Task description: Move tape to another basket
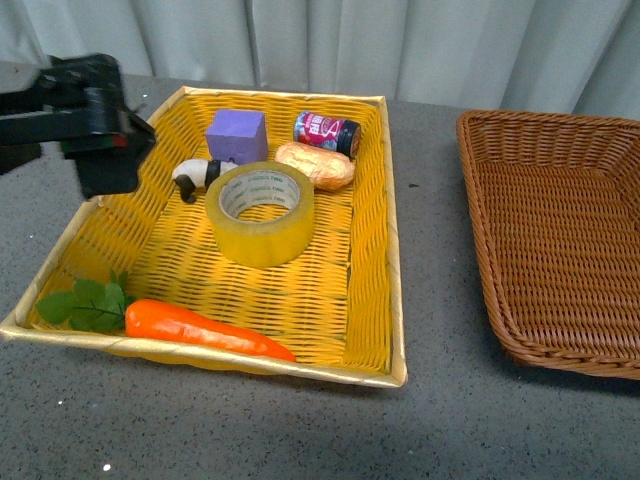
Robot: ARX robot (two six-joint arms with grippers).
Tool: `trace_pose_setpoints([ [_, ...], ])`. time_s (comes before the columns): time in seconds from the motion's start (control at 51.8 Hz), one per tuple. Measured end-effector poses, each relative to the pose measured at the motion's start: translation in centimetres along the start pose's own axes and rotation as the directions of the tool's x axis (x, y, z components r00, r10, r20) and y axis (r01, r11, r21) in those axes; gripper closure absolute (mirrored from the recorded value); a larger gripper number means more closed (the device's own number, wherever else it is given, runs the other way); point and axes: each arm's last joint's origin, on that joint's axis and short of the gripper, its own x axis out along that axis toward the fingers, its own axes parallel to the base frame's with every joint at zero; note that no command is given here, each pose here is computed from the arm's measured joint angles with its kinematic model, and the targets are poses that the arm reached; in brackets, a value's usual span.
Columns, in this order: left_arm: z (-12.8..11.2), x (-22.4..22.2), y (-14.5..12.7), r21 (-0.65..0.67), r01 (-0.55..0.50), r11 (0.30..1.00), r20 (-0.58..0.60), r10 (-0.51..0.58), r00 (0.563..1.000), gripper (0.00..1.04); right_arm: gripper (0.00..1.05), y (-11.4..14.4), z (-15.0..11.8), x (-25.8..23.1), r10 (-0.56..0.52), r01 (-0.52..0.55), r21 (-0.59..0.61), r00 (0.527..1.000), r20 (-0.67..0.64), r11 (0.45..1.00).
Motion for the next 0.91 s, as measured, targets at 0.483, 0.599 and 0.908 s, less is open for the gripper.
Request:
trace_pose_setpoints([
  [0.483, 0.7, 7.7, -0.7, -0.029, -0.057, 0.998, -0.176, 0.051, 0.983, 0.07, 0.09, 0.0, 0.0, 0.0, 0.0, 0.0, 0.0, 1.0, 0.0, 1.0],
  [0.599, 0.7, 8.4, -0.5, -0.03, -0.067, 0.997, -0.2, 0.06, 0.978, 0.07, 0.09, 0.0, 0.0, 0.0, 0.0, 0.0, 0.0, 1.0, 0.0, 1.0],
  [0.908, 0.1, 10.0, -0.7, -0.025, -0.082, 0.996, -0.259, 0.073, 0.963, 0.07, 0.09, 0.0, 0.0, 0.0, 0.0, 0.0, 0.0, 1.0, 0.0, 1.0],
])
